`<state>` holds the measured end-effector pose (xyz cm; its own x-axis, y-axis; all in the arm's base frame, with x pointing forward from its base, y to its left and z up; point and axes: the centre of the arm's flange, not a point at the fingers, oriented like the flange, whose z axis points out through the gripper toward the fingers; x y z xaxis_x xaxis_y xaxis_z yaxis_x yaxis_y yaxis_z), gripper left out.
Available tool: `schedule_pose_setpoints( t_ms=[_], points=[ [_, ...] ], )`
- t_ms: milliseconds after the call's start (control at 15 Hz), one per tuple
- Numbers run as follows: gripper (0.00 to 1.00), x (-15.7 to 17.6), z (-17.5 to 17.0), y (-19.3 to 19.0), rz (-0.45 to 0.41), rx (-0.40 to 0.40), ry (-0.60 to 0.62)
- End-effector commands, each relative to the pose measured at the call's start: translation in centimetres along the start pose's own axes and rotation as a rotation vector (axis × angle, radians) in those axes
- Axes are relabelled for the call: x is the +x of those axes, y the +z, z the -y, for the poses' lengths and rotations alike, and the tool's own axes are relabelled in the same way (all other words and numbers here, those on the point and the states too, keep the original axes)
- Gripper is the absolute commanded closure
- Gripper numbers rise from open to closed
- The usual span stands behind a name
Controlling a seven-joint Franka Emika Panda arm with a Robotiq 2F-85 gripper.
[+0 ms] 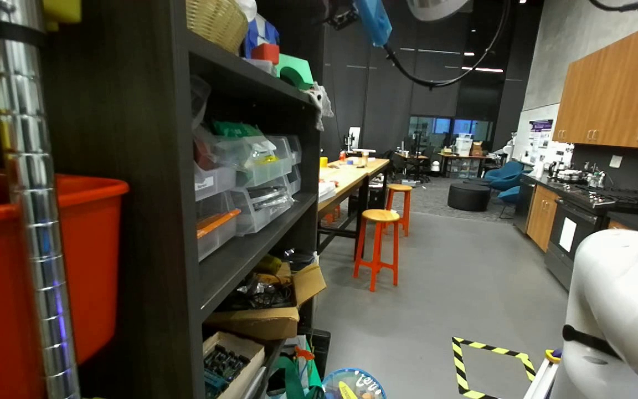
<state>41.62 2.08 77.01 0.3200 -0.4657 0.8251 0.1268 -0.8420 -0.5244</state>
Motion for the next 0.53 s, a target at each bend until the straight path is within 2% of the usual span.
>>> schedule_pose_setpoints(
  t_ms=[0, 267, 467],
  points=[
    [0.00, 0.0, -3.5, 2.4, 0.011, 0.009, 0.070],
    [0.00, -0.5, -6.2, 4.6, 0.051, 0.007, 0.145],
    [0.00, -1.1, -7.0, 5.9, 0.050, -0.004, 0.160]
  ],
)
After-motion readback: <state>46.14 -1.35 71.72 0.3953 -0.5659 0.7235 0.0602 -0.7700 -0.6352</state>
